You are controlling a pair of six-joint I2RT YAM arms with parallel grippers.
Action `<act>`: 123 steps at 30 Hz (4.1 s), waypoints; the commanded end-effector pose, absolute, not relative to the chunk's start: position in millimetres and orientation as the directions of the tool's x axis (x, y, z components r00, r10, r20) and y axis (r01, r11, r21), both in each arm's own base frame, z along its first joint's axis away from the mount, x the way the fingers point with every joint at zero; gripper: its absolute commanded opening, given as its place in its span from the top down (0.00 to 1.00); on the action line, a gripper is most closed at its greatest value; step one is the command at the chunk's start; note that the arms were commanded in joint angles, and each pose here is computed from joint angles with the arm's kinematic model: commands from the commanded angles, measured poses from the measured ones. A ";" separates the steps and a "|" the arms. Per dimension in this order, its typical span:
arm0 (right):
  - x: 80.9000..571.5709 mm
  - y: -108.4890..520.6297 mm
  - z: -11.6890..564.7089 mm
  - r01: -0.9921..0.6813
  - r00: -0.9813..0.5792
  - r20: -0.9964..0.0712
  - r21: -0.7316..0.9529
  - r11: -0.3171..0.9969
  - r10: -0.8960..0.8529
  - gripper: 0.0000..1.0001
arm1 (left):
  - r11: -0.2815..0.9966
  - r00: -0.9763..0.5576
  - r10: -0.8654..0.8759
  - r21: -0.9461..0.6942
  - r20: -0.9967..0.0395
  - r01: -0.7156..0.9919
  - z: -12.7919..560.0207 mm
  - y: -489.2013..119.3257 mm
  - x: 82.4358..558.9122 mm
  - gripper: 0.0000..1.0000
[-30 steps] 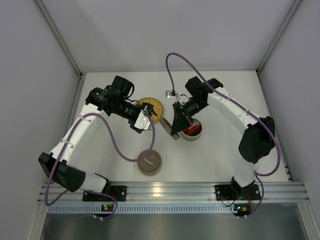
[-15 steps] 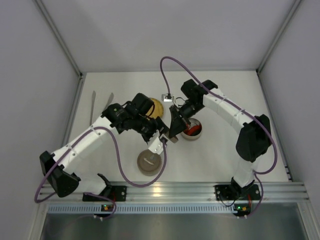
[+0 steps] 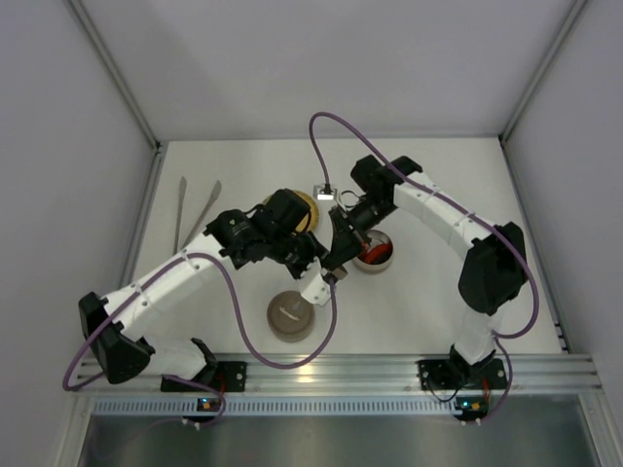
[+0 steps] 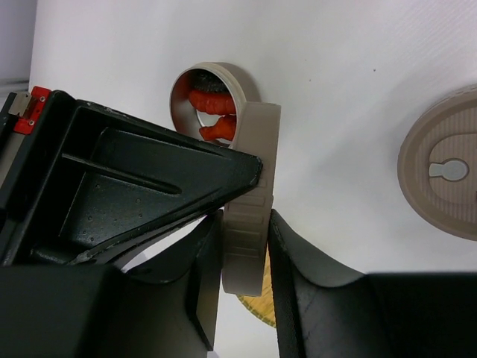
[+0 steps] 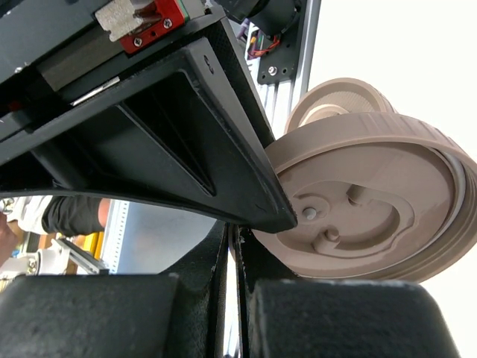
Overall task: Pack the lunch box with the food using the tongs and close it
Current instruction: Pick up the box lid from the center of the board.
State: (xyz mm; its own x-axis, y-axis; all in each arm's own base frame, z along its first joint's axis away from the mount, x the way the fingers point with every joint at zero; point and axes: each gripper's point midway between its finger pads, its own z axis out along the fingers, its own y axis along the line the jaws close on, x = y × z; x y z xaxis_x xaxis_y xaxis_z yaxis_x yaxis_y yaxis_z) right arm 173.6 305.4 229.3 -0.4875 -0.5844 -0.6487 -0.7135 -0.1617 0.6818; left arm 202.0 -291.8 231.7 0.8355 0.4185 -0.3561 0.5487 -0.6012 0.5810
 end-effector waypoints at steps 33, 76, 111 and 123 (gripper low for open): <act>333.1 207.8 363.1 -0.725 -0.589 -0.805 0.563 0.396 0.067 0.05 | 0.718 -0.208 -0.088 -0.207 -0.974 0.665 398.5 -217.7 343.4 1.00; 374.5 369.7 334.2 -0.472 -0.783 -0.567 0.809 0.349 0.255 0.03 | 0.652 -0.345 -0.405 -0.532 -0.847 0.541 385.3 -203.5 383.3 1.00; 333.6 371.7 411.6 -0.653 -0.720 -0.634 0.756 0.034 0.284 0.50 | 0.678 -0.412 -0.391 -0.560 -0.823 0.476 337.5 -202.3 385.5 1.00; 327.5 368.6 424.0 -0.691 -0.689 -0.665 0.723 0.016 0.287 0.64 | 0.758 -0.407 -0.329 -0.495 -0.852 0.424 320.5 -192.4 391.7 1.00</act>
